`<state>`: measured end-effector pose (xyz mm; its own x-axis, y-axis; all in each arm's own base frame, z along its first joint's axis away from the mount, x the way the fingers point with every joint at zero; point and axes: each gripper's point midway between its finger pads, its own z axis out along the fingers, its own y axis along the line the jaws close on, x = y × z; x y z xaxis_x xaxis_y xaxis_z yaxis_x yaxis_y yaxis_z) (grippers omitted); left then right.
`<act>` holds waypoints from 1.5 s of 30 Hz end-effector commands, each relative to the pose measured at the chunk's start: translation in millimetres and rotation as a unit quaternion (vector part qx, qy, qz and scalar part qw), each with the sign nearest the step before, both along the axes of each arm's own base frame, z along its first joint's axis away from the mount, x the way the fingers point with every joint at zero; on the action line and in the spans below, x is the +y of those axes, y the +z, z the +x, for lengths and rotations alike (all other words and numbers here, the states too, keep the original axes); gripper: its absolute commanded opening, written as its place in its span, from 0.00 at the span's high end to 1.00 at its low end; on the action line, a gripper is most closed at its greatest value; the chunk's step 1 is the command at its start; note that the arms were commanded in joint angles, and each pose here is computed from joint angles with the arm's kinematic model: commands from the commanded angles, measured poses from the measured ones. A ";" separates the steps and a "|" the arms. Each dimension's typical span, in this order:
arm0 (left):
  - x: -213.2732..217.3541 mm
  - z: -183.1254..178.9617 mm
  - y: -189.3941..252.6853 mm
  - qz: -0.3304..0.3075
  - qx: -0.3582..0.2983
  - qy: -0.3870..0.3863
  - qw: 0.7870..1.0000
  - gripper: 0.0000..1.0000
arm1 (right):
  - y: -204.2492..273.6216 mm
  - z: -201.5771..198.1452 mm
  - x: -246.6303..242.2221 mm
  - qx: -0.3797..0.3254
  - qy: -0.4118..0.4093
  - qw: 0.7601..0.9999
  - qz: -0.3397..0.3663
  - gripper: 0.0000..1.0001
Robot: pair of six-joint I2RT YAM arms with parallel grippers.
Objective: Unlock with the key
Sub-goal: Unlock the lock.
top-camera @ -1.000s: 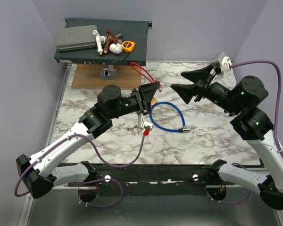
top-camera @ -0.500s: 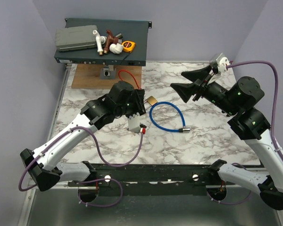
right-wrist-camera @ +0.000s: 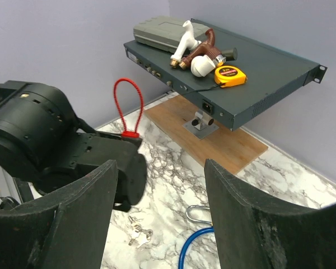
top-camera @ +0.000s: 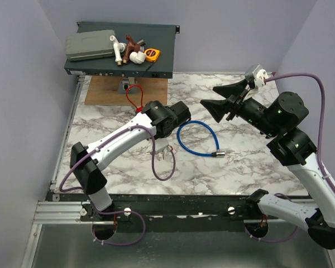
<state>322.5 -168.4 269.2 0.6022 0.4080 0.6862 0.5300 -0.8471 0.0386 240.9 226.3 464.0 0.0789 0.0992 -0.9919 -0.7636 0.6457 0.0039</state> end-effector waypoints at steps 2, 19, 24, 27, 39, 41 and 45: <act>52.8 -27.2 14.6 0.062 -0.001 0.037 0.997 1.00 | 0.3 -1.6 -2.7 -0.006 -0.002 1.000 0.007 0.34; -70.5 -28.3 109.2 -0.358 -0.064 -0.152 0.919 1.00 | 2.0 2.2 -6.3 -0.011 -0.017 1.000 0.020 0.34; -105.8 -60.4 168.4 -0.498 -0.142 -0.358 0.777 1.00 | 7.7 1.5 0.4 -0.014 -0.001 0.999 0.030 0.35; -111.3 -86.5 193.4 -0.533 -0.186 -0.463 0.683 1.00 | 5.1 -0.4 8.6 -0.012 0.022 0.999 0.031 0.34; -106.7 -105.7 218.1 -0.604 -0.223 -0.483 0.594 1.00 | 3.2 -28.5 30.1 -0.031 0.124 0.991 0.041 0.27; -107.4 -105.6 212.8 -0.594 -0.230 -0.490 0.595 1.00 | 1.5 -27.9 31.7 -0.029 0.127 0.991 0.042 0.28; -108.7 -103.2 204.4 -0.583 -0.230 -0.491 0.606 1.00 | -2.3 -26.0 35.1 -0.026 0.132 0.990 0.042 0.28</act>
<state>230.2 -278.4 459.0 0.8240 0.3891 0.4120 -0.4302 -0.0435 0.9017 219.6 256.4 459.5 0.0819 0.1826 -0.9798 -0.8849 0.4655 0.0128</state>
